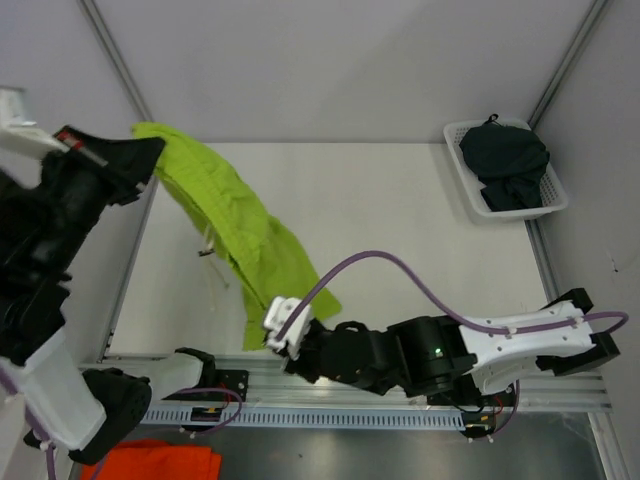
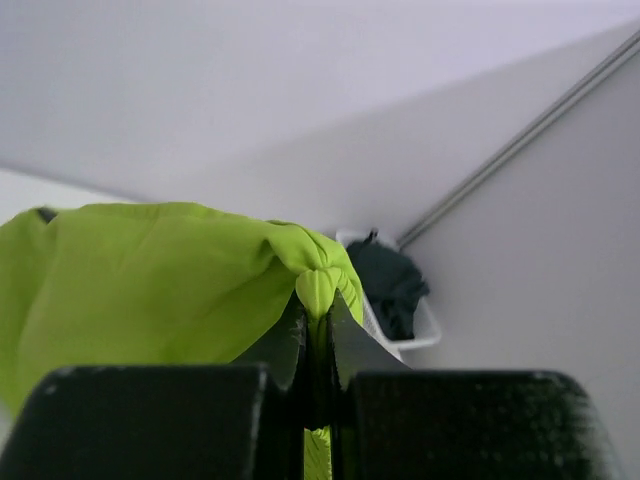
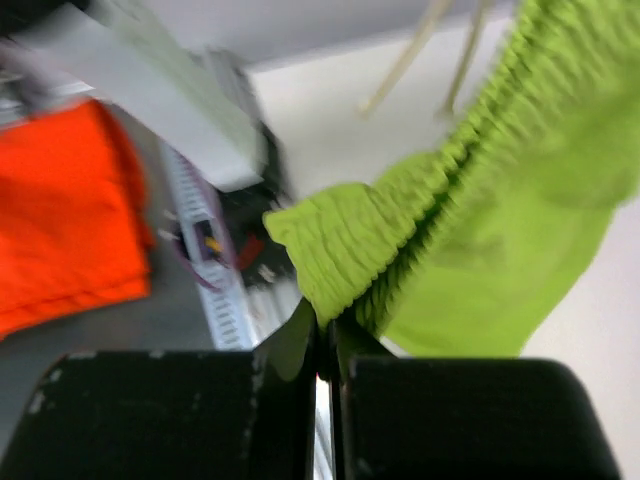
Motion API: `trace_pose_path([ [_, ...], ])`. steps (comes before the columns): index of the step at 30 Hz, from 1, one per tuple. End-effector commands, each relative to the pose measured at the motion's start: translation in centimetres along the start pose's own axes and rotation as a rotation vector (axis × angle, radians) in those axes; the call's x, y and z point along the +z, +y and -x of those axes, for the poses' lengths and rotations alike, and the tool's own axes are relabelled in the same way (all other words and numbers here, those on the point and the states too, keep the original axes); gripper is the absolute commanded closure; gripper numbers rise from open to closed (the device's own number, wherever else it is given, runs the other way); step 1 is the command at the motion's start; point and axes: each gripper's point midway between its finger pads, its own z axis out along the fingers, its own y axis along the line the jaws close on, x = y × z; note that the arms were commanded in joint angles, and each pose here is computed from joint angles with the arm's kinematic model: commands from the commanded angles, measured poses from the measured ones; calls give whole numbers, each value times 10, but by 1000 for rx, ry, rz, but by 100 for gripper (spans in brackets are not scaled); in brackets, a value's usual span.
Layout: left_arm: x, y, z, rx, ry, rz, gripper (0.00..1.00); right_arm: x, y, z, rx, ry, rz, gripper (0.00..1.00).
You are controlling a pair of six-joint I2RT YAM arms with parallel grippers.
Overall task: Fold and stack the shorts
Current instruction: Flatten the shorts out
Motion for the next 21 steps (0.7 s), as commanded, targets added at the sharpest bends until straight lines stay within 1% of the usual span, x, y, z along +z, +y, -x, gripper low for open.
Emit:
trace_pose_path([
  [1,-53,-1,56,-3,-264,45,100,-1,74,16,-202,40,276,100],
  [2,-59,-2,59,-6,-293,31,100,-3,85,26,-210,22,317,100],
  [3,-60,1,58,-12,-311,32,100,-14,92,55,-207,-41,346,100],
  [4,-95,-15,79,-24,-438,-54,100,-17,98,62,-210,-56,365,100],
  [5,-108,-18,85,-38,-489,-76,100,-21,97,72,-206,-82,373,100],
  [6,-98,-12,85,-46,-513,-68,100,-24,92,79,-206,-107,363,100],
  [7,-108,-13,89,-48,-544,-79,100,-32,82,94,-173,-159,359,100],
  [8,-104,-12,89,-47,-545,-70,100,-35,72,99,-149,-177,359,100],
  [9,-102,-13,93,-38,-555,-66,100,-20,47,90,-96,-148,312,100],
  [10,-83,-10,92,-28,-532,-47,100,-35,36,102,-42,-205,363,100],
  [11,-69,-8,90,-22,-514,-34,100,-34,22,100,-6,-214,363,100],
  [12,-51,-5,87,-19,-496,-25,100,-15,-7,81,47,-182,304,100],
  [13,-30,-6,82,-14,-465,-34,100,-23,-21,78,72,-194,299,100],
  [14,-4,1,68,-9,-418,-25,100,-21,-30,69,91,-181,295,100],
  [15,18,4,60,-22,-406,-40,100,-14,-58,61,124,-173,228,100],
  [16,44,11,40,-22,-342,-46,100,-12,-68,37,168,-130,213,100],
  [17,70,17,28,-28,-305,-40,100,-10,-83,26,200,-114,184,100],
  [18,87,16,25,-49,-303,-58,100,-7,-97,17,229,-112,159,100],
  [19,117,35,-4,-60,-232,-25,100,1,-130,-15,296,-58,80,100],
  [20,143,42,-23,-69,-180,-34,100,-4,-146,-24,330,-65,41,100],
  [21,159,38,-23,-97,-203,-73,100,-3,-162,-37,360,-56,3,100],
])
